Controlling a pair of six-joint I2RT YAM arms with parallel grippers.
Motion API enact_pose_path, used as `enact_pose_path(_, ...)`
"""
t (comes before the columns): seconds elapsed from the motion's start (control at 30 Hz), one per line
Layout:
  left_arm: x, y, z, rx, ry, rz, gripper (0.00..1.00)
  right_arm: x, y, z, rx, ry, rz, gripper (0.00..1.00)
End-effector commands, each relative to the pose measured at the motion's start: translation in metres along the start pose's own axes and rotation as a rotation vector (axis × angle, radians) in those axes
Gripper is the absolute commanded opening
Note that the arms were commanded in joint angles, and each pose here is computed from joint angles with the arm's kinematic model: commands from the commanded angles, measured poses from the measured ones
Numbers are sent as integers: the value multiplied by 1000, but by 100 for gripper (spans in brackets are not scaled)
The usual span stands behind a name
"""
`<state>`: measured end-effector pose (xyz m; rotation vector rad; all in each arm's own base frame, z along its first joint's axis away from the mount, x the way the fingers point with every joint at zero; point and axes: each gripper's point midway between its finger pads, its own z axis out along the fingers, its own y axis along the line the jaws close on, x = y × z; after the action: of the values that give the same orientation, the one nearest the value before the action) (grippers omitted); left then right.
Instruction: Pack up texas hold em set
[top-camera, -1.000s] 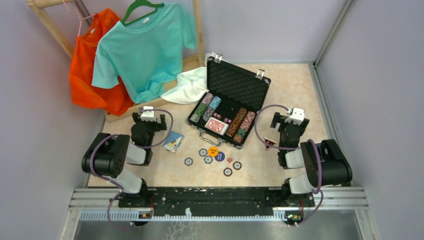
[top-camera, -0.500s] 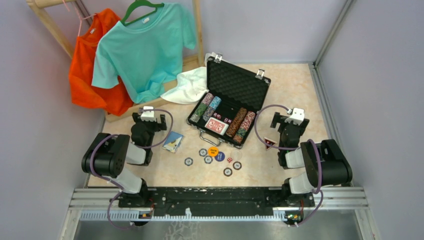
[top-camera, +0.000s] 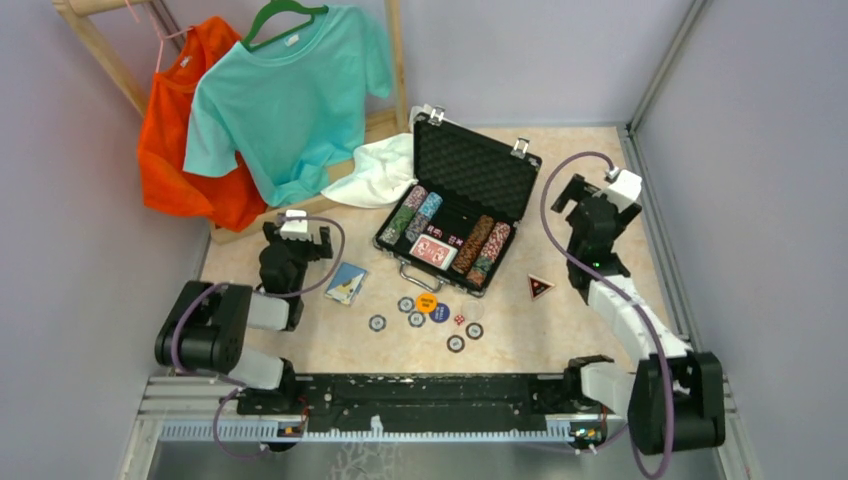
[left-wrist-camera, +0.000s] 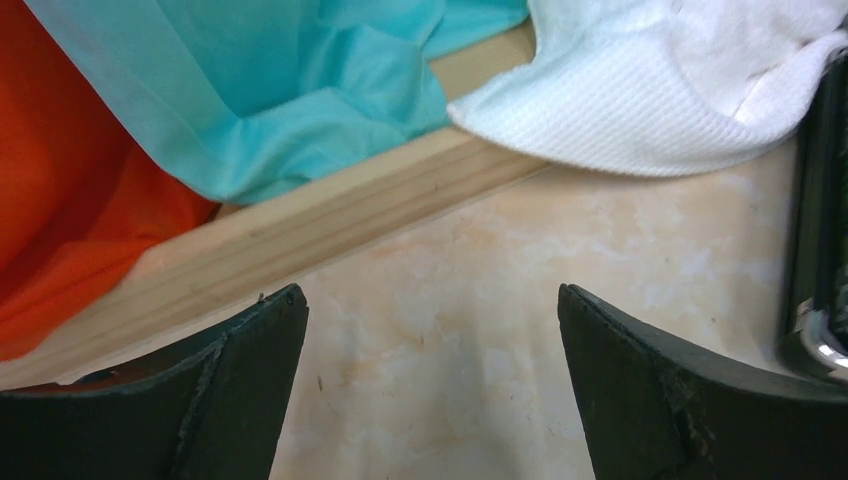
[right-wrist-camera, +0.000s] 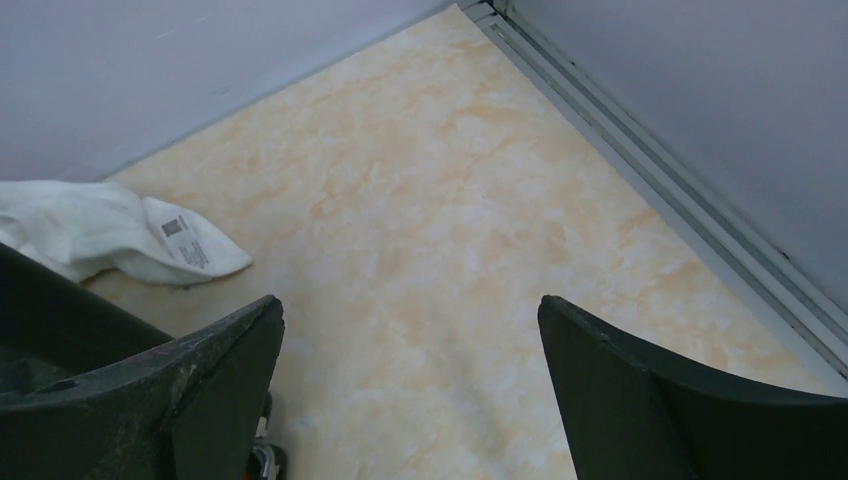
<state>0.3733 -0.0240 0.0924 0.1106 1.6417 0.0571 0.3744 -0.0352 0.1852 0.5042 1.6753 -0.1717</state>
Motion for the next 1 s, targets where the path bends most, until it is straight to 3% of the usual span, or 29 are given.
enact_pose_path(0.0,-52,-16,-3,45,-77,71,99,12,-4,-31,-2,166,42,99)
enact_pose_path(0.2,-125,-96,-31,145,-158,130,99,13,21,-62,-183,278,58,99)
enact_pose_path(0.37,-145,-146,-51,228,-58,102,99,-2,35,-110,-323,266,70,97)
enact_pose_path(0.53,-149,-137,-63,126,124,-133,100,-2,55,-168,-431,276,-39,97)
enact_pose_path(0.73,-154,-133,-84,175,130,-263,99,36,82,-203,-433,410,-211,97)
enact_pose_path(0.8,-154,-138,-88,215,148,-289,99,30,94,-216,-393,367,-331,97)
enact_pose_path(0.9,-154,-140,-94,233,184,-311,99,4,97,-228,-181,190,-569,98)
enact_pose_path(0.97,-154,-135,-95,209,199,-327,99,-9,112,-235,-130,122,-626,99)
